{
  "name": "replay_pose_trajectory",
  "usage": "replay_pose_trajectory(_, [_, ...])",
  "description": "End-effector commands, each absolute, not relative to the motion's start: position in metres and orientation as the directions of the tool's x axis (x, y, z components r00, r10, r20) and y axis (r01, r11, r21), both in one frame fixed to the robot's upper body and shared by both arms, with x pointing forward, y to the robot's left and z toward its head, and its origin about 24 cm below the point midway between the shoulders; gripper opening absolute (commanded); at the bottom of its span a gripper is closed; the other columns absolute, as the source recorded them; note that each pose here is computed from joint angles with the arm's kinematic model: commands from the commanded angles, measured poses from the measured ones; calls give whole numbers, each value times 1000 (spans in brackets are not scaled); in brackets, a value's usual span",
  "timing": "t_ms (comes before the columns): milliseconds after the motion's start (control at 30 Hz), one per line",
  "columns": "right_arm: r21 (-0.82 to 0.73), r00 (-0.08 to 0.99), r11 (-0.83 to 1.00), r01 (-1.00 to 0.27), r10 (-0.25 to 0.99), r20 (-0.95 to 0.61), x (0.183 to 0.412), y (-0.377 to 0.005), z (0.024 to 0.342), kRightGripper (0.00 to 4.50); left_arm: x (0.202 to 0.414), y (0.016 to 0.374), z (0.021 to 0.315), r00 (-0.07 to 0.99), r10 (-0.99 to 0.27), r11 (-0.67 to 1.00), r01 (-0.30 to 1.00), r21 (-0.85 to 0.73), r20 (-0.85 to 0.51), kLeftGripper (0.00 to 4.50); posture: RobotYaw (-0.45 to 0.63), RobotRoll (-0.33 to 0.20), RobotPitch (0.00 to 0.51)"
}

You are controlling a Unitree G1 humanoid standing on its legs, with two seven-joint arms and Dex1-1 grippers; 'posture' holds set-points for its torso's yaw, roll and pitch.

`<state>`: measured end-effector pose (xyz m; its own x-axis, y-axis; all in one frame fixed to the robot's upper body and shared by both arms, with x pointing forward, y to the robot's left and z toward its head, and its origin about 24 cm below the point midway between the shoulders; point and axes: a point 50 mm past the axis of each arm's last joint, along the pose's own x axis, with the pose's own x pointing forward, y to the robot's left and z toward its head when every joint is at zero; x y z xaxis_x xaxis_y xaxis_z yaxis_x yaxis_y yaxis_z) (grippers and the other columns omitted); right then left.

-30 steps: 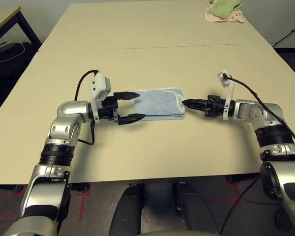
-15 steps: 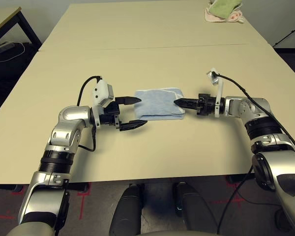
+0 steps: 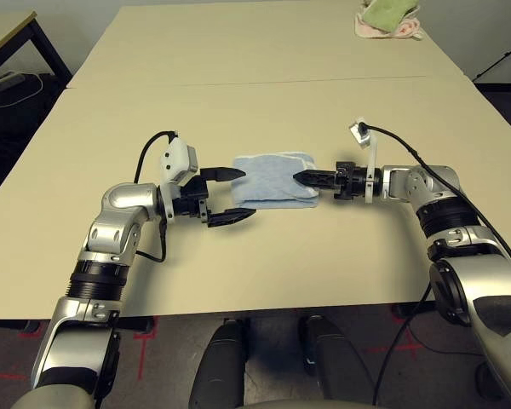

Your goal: Fold the towel and set it aside.

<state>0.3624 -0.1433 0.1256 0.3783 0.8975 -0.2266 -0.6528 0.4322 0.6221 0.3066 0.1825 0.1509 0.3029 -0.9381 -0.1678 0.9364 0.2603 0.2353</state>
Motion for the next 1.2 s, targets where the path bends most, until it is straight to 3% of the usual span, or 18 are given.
replay_pose_trajectory(33, [610,402,449,-653,888,-223,365,-144,128,2036,304,180,150,284,-940,236,941,240,-188,4500,106,0,146])
replay_pose_trajectory(200, [600,434,469,-649,875,-215,367,-149,130,41,304,179,149,280,-941,232,943,238,-190,4500,99,0,140])
replay_pose_trajectory(567, [561,512,516,-647,839,-182,369,-165,138,13,304,177,149,269,-942,221,947,233,-200,4500,83,0,130])
replay_pose_trajectory(800, [531,660,634,-562,731,-175,375,-188,138,13,307,175,150,266,-943,217,947,235,-202,4500,66,0,124])
replay_pose_trajectory(1033, [416,884,836,-359,448,-138,381,-228,136,13,309,176,150,283,-937,238,947,217,-206,4500,49,0,124])
replay_pose_trajectory(1200, [365,957,904,-225,275,-91,378,-249,135,13,311,176,150,289,-936,246,945,215,-200,4500,29,0,123])
